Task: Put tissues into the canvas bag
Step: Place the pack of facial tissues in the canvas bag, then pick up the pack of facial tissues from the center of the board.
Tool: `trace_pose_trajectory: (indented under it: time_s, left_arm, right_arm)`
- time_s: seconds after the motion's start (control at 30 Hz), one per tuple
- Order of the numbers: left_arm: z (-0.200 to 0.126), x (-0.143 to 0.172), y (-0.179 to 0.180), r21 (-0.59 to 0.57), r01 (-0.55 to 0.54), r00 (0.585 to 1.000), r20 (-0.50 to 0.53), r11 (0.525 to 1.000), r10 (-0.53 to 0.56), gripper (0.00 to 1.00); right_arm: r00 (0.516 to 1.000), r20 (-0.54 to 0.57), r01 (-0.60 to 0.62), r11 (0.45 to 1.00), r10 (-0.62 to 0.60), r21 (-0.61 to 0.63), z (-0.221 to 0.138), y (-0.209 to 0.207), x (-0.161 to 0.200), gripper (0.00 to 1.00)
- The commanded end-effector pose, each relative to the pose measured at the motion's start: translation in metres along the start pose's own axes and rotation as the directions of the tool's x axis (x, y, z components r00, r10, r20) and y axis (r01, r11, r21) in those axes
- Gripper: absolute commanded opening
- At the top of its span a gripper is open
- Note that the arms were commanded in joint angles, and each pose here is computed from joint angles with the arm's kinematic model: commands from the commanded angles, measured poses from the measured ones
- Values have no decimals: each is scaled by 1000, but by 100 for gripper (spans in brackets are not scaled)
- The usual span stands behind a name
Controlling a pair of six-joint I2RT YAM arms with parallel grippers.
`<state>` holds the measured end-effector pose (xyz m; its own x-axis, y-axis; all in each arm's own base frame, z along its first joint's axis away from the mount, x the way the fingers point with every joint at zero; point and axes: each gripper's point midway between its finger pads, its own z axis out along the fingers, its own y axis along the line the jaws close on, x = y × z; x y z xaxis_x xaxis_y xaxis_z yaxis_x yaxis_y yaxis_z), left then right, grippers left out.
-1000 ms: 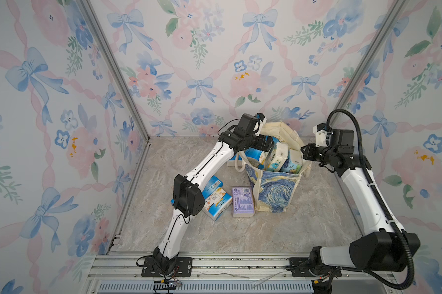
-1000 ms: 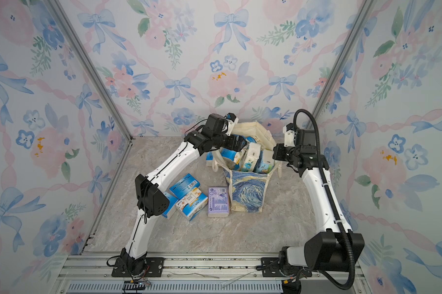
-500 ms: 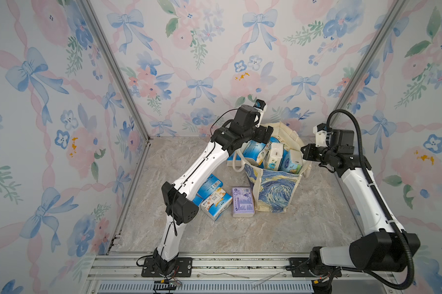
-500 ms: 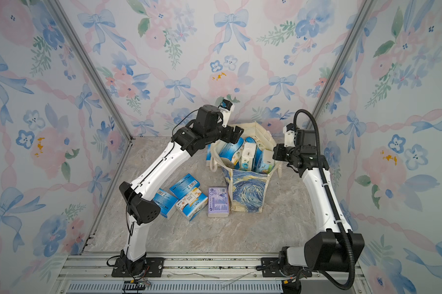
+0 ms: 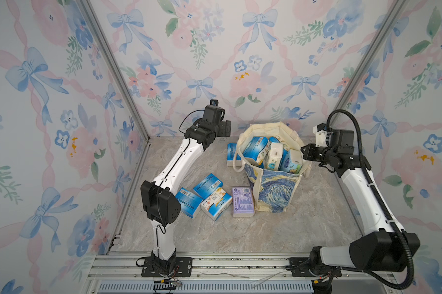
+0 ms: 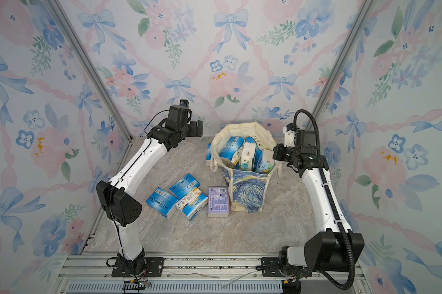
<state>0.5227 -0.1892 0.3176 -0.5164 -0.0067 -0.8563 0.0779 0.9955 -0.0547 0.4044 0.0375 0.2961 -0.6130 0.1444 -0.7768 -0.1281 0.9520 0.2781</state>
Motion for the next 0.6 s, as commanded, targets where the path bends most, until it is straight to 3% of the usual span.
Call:
trace_pose_trajectory:
  time_s: [0.0,0.3,0.57]
  left_arm:
    - [26,18,2,8,56,997,-45,998,-55,97]
    - [117,72,-33,136,100,977,-199,986,-72,97]
    - [158,109,-50,185,146,956,-279,972,-90,98]
  right_arm:
    - [999,44,8,1000,-7,-25,-9,5,-9,6]
    - [999,42,10,1000,-9,-15,-10,3,-8,6]
    - [999,50,3,1000,-3,-9,-11,0,-9,6]
